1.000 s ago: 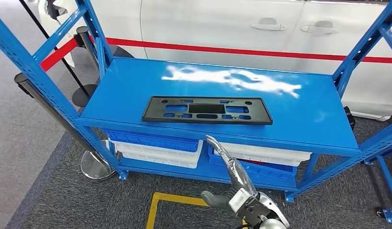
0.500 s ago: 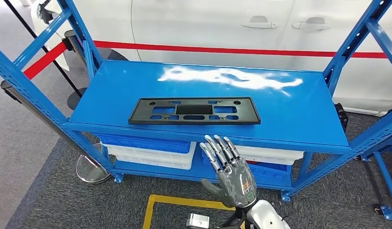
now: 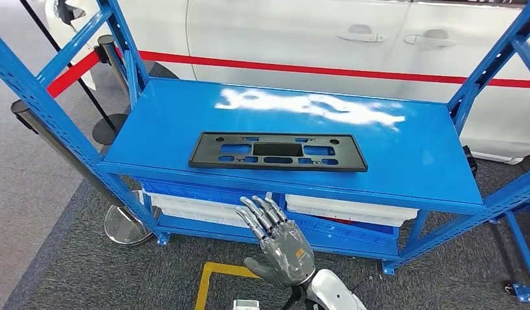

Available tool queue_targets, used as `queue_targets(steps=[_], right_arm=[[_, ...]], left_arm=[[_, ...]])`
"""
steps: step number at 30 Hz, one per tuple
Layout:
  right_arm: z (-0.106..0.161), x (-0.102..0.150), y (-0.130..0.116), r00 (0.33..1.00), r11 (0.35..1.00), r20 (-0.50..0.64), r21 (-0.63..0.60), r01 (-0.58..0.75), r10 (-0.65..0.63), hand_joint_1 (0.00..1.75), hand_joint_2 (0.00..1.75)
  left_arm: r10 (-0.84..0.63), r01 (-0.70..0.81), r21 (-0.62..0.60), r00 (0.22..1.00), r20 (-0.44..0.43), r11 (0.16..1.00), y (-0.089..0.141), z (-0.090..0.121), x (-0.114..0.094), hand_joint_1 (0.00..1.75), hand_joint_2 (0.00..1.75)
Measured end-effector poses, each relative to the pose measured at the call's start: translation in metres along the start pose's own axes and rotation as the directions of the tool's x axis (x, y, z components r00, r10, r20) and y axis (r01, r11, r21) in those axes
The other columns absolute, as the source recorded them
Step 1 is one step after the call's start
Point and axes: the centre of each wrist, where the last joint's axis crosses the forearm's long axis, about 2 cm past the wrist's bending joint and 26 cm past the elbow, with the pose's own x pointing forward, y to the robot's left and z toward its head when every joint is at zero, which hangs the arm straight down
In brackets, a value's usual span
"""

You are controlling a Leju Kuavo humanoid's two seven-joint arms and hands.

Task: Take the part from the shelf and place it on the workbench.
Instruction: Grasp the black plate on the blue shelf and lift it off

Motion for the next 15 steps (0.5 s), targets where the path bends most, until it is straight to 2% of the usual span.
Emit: queue_targets(steps=[15], right_arm=[[-0.029,0.0,0.007,1.0,1.0,-0.01,-0.002,0.028,-0.029,0.0,1.75]], left_arm=[[0.053,-0.053,-0.054,0.999,-0.007,0.997,0.007,-0.001,-0.001,0.0,0.0]])
